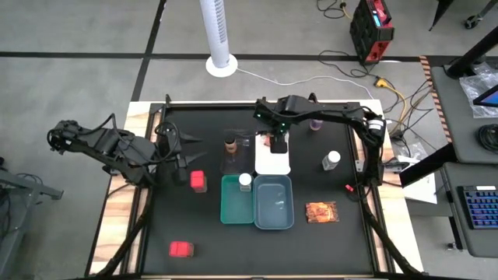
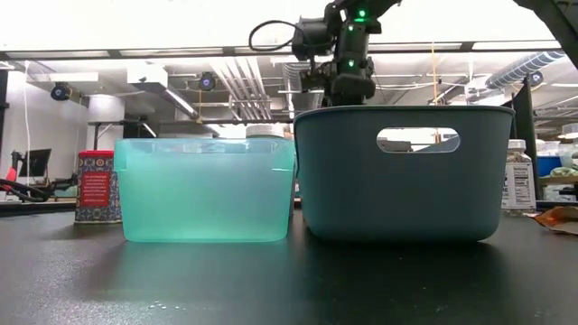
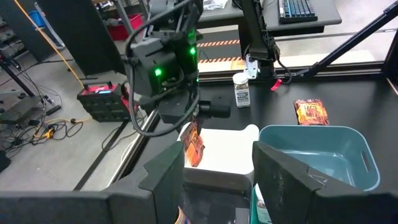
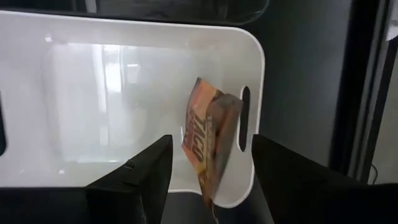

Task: Sort spices by type
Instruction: Put the top red seasoning can into the blue bin

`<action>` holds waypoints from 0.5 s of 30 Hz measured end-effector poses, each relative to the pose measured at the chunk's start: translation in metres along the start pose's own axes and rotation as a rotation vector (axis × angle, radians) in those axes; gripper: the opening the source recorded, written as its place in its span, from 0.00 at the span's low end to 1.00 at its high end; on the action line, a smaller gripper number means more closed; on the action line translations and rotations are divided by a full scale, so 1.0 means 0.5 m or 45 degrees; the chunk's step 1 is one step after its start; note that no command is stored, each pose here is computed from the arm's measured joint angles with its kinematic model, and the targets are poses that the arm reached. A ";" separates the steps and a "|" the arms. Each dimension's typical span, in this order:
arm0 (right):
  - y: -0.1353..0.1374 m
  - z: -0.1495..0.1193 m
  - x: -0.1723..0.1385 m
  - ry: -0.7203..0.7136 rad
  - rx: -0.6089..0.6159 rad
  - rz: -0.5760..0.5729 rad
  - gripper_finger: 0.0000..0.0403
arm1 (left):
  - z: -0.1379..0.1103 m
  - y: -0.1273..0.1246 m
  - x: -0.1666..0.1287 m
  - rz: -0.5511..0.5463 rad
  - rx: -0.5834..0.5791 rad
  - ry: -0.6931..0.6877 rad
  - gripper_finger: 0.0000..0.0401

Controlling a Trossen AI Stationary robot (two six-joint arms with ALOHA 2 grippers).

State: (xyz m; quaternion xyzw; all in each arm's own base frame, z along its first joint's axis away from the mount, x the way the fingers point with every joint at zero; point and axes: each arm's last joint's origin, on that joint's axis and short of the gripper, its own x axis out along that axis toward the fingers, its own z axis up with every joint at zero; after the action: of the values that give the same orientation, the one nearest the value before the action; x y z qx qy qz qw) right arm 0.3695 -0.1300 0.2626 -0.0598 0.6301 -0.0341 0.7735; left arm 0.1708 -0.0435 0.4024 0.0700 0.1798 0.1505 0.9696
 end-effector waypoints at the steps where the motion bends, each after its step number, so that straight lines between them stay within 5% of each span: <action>1: -0.001 0.001 -0.008 -0.001 0.000 -0.002 0.53 | 0.000 0.000 0.000 0.000 0.000 0.000 0.43; 15: 0.005 -0.039 -0.164 0.025 0.191 -0.016 0.48 | -0.008 0.000 0.000 0.000 -0.088 0.042 0.43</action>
State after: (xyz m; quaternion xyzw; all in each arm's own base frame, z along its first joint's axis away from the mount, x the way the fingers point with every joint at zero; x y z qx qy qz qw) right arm 0.3339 -0.1182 0.3378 -0.0054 0.6328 -0.0868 0.7694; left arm 0.1694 -0.0431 0.3989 0.0341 0.1905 0.1576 0.9683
